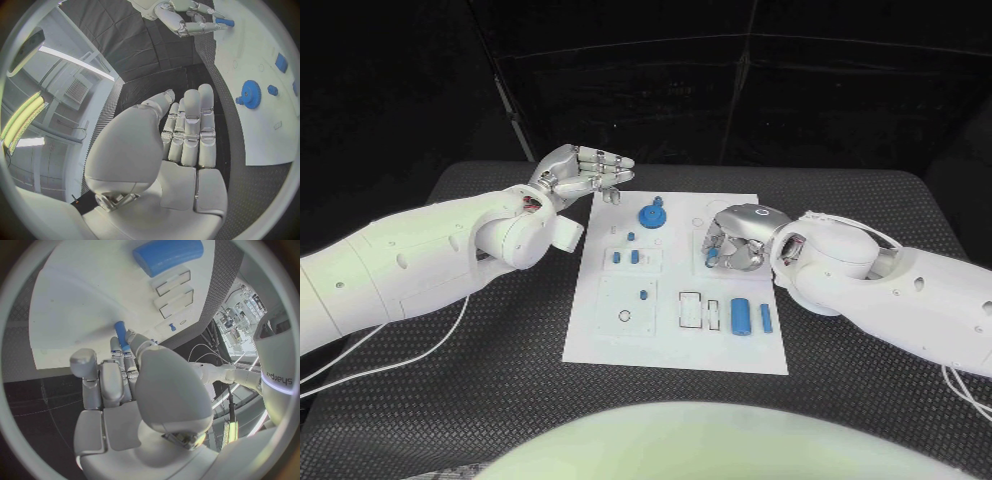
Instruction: Assemble the parts on the task board
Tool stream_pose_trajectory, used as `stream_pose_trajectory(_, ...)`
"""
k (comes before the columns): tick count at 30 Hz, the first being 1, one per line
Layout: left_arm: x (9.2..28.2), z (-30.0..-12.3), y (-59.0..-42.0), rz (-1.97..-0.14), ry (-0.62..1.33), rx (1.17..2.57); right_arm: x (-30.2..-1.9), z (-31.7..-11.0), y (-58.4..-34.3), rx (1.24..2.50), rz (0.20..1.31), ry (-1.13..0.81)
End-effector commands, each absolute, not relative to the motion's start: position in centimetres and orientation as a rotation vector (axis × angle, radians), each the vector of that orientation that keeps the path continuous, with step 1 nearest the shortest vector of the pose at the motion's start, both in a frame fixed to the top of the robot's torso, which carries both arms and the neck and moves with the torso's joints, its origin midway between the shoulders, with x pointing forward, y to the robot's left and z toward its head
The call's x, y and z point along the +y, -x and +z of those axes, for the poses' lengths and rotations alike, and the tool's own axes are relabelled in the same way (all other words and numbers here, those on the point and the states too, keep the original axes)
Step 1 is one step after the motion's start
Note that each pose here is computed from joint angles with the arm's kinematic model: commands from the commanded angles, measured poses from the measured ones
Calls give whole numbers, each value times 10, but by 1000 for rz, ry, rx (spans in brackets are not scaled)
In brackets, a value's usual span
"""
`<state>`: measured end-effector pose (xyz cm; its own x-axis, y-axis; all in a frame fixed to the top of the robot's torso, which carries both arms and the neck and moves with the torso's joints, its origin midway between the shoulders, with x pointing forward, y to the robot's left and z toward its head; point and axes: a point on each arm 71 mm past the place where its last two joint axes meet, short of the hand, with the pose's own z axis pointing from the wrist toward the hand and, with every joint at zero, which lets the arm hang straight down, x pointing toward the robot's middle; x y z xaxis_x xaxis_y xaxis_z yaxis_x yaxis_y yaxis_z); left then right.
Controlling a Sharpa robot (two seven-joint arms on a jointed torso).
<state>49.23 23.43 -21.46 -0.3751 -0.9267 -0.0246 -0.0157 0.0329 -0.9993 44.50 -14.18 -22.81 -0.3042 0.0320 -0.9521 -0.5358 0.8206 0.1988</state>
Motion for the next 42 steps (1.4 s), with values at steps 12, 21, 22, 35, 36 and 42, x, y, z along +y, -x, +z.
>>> stream_pose_trajectory(12,235,-214,-493,-1459,999,1515,-131,-192,-424,1644,689,352)
stream_pose_trajectory(21,234,-214,-493,-1459,998,1512,-90,-183,-411,1623,855,362)
stream_pose_trajectory(22,234,-214,-493,-1459,998,1510,-83,-184,-408,1622,875,375)
stream_pose_trajectory(35,229,-214,-494,-1466,994,1503,-21,-217,-379,1660,1017,526)
stream_pose_trajectory(36,229,-214,-495,-1466,994,1503,-20,-220,-378,1667,1018,534)
stream_pose_trajectory(42,227,-214,-495,-1469,993,1503,-14,-234,-377,1699,1007,576)
